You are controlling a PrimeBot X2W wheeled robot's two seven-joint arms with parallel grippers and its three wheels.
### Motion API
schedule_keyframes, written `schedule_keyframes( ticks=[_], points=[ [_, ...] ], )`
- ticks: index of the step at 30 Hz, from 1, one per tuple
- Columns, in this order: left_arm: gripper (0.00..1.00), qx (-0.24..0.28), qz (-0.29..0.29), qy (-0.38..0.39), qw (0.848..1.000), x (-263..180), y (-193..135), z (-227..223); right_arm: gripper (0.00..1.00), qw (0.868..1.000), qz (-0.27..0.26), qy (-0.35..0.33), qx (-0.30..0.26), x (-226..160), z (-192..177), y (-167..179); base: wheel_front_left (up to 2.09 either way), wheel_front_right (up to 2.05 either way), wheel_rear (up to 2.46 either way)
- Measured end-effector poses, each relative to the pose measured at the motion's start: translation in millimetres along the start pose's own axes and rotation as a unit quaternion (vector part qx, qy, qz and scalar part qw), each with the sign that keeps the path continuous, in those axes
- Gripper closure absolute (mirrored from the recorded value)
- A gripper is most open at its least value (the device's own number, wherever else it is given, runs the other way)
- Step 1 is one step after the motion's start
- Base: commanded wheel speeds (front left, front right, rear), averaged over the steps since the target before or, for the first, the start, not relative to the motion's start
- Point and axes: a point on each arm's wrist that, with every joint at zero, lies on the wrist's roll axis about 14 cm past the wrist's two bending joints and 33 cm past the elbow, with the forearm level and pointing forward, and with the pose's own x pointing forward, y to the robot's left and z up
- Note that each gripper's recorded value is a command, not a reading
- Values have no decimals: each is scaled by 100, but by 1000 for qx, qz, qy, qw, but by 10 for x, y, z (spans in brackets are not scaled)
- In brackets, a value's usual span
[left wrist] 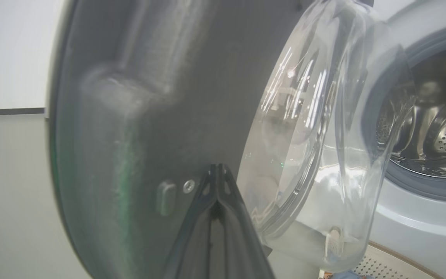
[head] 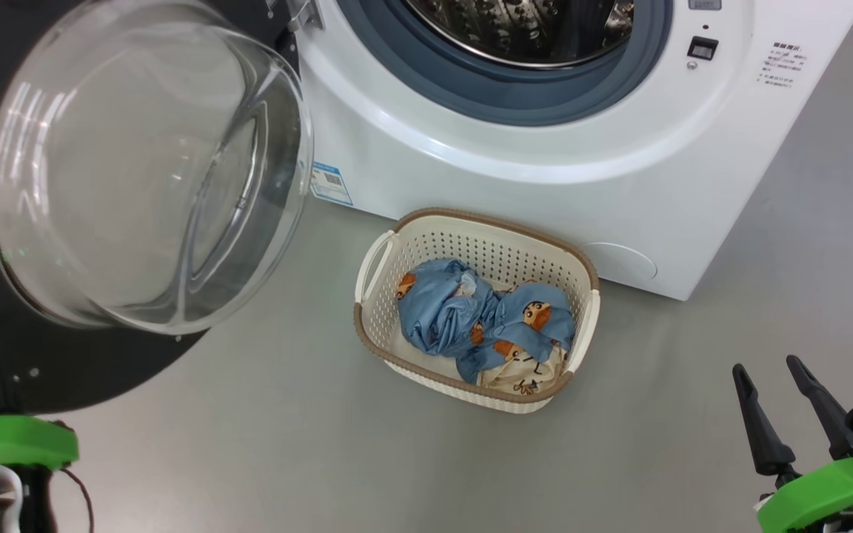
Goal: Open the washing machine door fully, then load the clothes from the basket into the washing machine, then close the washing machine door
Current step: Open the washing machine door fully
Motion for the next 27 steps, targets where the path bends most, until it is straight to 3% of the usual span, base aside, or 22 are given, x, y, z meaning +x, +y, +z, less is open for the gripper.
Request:
schedule_keyframes(
  ticks=[27],
  points=[
    [100, 28, 89, -7, 996, 552, 250, 129, 0, 1000, 20, 9, -3, 392, -150, -126, 0, 0, 0]
  ],
)
